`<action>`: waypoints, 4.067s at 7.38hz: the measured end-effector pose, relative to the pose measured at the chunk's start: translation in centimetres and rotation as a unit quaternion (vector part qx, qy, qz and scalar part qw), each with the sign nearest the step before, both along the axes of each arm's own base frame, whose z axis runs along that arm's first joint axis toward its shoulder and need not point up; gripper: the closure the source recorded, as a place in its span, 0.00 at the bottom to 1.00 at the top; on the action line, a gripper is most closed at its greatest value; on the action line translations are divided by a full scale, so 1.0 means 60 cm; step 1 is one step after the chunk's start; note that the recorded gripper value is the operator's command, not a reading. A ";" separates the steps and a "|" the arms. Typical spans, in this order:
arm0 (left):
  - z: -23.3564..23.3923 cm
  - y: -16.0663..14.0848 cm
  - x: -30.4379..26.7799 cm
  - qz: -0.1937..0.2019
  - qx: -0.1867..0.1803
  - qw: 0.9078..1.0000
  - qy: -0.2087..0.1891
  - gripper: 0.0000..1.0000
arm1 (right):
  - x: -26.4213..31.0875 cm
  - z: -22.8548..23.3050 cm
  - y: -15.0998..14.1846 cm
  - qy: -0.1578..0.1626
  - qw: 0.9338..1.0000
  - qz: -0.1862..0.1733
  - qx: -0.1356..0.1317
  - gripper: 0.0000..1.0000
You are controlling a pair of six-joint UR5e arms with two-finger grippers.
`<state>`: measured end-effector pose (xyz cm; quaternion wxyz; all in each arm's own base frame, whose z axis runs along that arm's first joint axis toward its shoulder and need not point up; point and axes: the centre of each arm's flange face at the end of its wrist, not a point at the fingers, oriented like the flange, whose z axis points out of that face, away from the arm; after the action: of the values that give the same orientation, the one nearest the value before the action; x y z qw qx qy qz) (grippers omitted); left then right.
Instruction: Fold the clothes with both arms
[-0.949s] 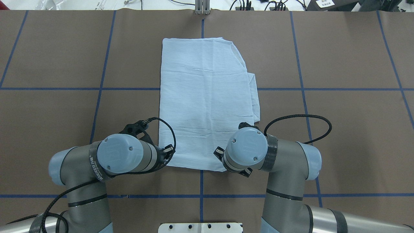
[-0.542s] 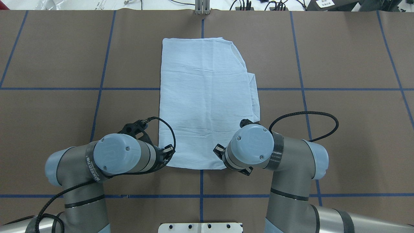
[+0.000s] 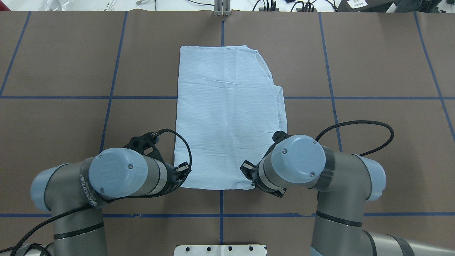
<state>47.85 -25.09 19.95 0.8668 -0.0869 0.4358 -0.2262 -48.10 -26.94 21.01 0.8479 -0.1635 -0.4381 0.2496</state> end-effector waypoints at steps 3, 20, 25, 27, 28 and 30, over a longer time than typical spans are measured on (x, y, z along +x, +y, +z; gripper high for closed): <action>-0.044 0.086 -0.058 0.048 -0.009 0.999 -0.012 1.00 | 0.041 -0.035 0.037 -0.042 0.996 -0.072 -0.043 1.00; 0.056 -0.468 -0.022 -0.080 0.100 0.991 0.043 1.00 | -0.053 -0.013 -0.534 0.042 0.999 0.001 0.015 1.00; 0.058 -0.492 -0.013 -0.095 0.096 0.989 0.055 0.01 | -0.074 0.023 -0.573 0.036 0.999 0.010 0.025 0.00; 0.069 -0.504 -0.019 -0.102 0.090 0.990 0.049 0.01 | -0.055 0.018 -0.588 0.029 0.999 0.016 0.030 0.00; 0.074 -0.514 -0.030 -0.108 0.089 0.989 0.044 0.01 | -0.050 0.013 -0.588 0.025 0.999 0.016 0.034 0.00; 0.083 -0.535 -0.057 -0.116 0.086 0.989 0.030 0.01 | -0.066 -0.004 -0.559 0.007 0.998 0.003 0.060 0.00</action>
<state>44.45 -57.16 24.94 0.8255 0.0323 0.4866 -0.2840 -52.06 -60.48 20.75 0.8588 -0.1089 -0.4466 0.2264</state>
